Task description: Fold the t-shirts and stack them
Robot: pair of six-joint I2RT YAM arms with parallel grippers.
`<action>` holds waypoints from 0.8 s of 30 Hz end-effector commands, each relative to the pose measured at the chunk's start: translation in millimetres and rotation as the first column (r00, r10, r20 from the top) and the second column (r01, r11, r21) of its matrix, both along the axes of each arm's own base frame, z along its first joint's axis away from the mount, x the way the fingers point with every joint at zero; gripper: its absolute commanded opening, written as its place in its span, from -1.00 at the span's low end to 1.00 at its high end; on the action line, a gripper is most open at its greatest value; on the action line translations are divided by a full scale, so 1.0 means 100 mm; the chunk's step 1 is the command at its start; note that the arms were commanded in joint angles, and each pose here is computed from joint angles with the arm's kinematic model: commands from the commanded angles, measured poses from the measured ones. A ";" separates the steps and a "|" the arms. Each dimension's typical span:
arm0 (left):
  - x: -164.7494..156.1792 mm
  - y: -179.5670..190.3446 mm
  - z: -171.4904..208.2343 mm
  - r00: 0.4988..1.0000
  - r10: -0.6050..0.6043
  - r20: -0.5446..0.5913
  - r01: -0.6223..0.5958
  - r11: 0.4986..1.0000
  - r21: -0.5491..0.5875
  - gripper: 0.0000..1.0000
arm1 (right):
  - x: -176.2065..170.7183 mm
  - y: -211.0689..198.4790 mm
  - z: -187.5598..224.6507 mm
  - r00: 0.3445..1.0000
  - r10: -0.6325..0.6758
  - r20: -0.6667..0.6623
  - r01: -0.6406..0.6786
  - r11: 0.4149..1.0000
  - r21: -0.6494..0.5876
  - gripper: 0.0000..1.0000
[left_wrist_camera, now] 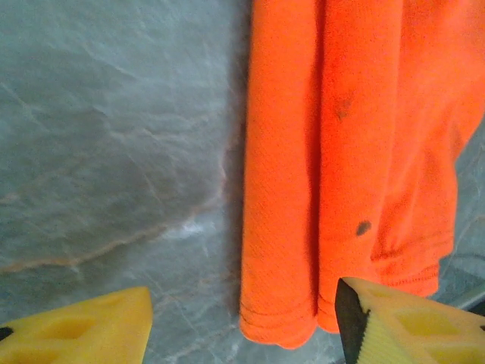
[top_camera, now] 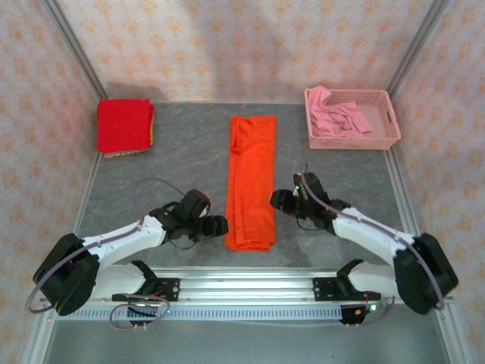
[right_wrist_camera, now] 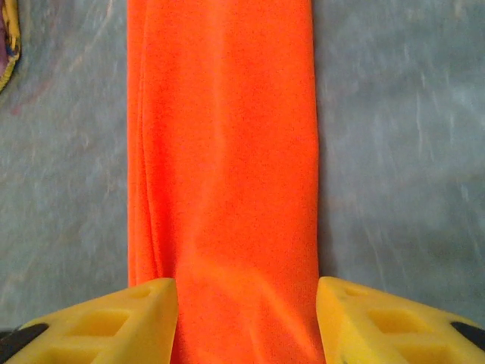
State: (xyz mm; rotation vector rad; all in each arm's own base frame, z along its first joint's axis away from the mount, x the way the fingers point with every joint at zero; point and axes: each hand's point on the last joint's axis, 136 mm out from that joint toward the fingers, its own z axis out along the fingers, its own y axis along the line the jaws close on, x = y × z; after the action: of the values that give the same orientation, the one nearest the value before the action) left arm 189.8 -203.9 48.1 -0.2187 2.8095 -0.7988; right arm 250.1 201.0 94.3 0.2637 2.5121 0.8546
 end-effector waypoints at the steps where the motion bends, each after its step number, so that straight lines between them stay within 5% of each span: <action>1: -0.08 -0.09 -0.04 1.000 -0.004 -0.008 0.004 1.000 -0.013 0.23 | -0.39 -0.11 -0.13 0.994 -0.032 -0.106 0.032 0.999 0.000 0.04; 10: -0.27 -0.25 -0.14 0.999 -0.027 -0.019 0.026 0.999 -0.037 0.05 | -1.01 -0.04 -0.37 0.975 0.010 -0.223 0.003 0.998 0.056 0.02; 24: -0.17 -0.40 -0.24 1.000 -0.021 -0.020 0.020 0.998 -0.054 -0.06 | -0.97 0.24 -0.50 0.969 0.046 -0.242 -0.027 0.996 0.082 0.02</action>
State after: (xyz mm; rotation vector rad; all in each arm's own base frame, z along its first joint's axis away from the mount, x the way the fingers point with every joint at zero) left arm 164.4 -239.0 22.6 -0.2033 2.8518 -0.8770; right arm 145.1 214.4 36.2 0.3643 2.7680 0.9375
